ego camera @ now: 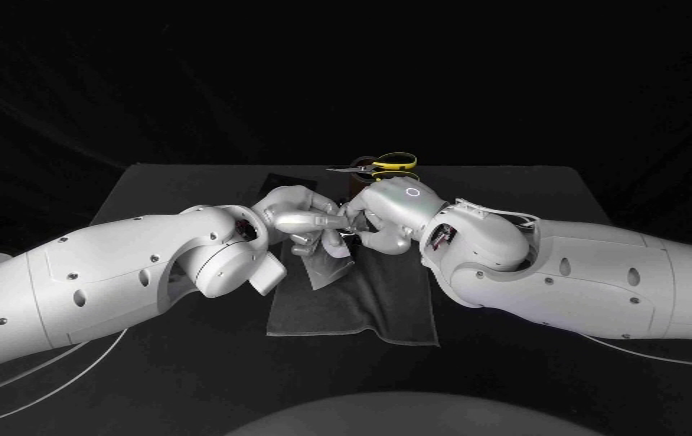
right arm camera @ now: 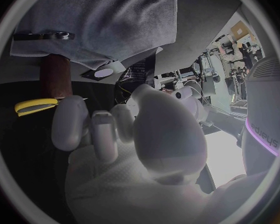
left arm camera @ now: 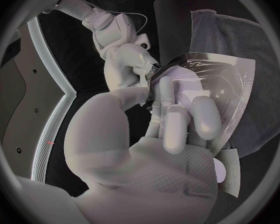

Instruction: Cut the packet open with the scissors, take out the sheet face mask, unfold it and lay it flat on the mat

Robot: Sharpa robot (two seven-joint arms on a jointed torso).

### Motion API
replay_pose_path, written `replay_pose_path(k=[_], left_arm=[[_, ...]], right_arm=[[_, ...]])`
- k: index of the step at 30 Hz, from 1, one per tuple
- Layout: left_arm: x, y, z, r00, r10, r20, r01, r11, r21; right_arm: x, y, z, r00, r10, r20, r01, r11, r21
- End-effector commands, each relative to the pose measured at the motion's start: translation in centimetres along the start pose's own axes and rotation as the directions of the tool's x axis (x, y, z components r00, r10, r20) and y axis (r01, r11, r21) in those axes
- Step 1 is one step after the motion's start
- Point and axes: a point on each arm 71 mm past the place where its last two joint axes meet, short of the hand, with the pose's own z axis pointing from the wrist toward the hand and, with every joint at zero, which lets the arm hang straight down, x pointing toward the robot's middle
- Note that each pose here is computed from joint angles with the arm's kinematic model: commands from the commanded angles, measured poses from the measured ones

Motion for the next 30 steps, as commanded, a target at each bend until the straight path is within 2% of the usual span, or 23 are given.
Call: replay_pose_path(k=[1, 21, 26, 30], left_arm=[[1.19, -1.35, 0.1, 0.996, -0.03, -0.079, 0.037, 0.995, 0.09], [1.01, -1.45, -0.02, 0.994, -0.089, -0.071, 0.095, 0.99, 0.1], [0.82, -1.25, -0.08, 0.994, -0.092, -0.064, 0.097, 0.992, 0.082], [0.6, -0.88, -0.09, 0.997, -0.062, -0.051, 0.065, 0.997, 0.043]], right_arm=[[0.4, 0.0, 0.0, 1.0, 0.007, -0.024, -0.007, 1.0, 0.013], [0.4, -0.2, 0.2, 1.0, 0.007, -0.015, -0.007, 1.0, -0.009], [0.1, -0.7, 0.1, 0.999, 0.032, 0.02, -0.032, 0.999, -0.003], [-0.3, -1.1, -0.2, 0.997, 0.053, 0.059, -0.053, 0.999, 0.003]])
